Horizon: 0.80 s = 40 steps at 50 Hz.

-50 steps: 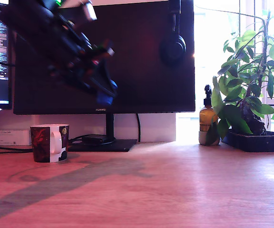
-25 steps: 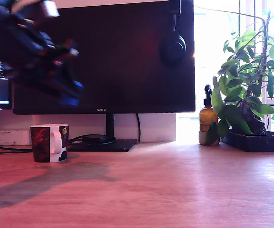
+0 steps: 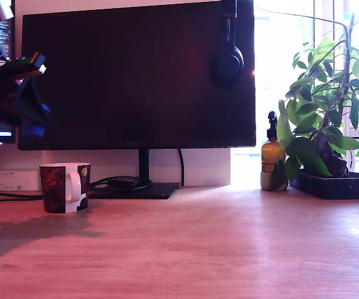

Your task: Pick up the coffee capsules from the table one by one and drop them inside the nearest coffee cup

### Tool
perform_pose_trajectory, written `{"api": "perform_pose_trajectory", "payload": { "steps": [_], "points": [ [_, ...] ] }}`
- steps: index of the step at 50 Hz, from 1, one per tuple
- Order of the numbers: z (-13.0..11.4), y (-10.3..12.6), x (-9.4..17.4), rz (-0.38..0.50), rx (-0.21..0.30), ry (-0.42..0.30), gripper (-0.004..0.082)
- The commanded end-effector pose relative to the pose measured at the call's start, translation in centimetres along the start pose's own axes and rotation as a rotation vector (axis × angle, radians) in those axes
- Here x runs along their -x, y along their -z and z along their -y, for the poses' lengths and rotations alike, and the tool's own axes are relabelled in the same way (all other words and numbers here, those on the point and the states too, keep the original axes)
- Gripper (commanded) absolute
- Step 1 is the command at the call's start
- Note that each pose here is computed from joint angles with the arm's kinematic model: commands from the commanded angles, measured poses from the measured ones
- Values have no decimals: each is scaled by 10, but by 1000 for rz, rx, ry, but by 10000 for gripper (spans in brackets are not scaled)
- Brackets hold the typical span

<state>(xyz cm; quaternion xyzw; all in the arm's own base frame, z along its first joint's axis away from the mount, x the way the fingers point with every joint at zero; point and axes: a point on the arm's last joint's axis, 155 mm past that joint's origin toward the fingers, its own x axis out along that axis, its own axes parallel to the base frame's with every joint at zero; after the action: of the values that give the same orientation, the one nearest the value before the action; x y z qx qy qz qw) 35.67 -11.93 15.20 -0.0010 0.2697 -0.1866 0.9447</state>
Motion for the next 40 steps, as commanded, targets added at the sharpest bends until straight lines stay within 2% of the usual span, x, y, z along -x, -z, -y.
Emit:
{"api": "perform_pose_trajectory", "payload": {
  "steps": [1,17,30,40],
  "points": [
    [-2,6,1,-6,9,-3,196],
    [-3,2,1,7,-11,-7,196],
    [-11,3,-4,-10,2,-24,196],
    [-13,-5,-8,-6,-2,-25,196]
  ]
}}
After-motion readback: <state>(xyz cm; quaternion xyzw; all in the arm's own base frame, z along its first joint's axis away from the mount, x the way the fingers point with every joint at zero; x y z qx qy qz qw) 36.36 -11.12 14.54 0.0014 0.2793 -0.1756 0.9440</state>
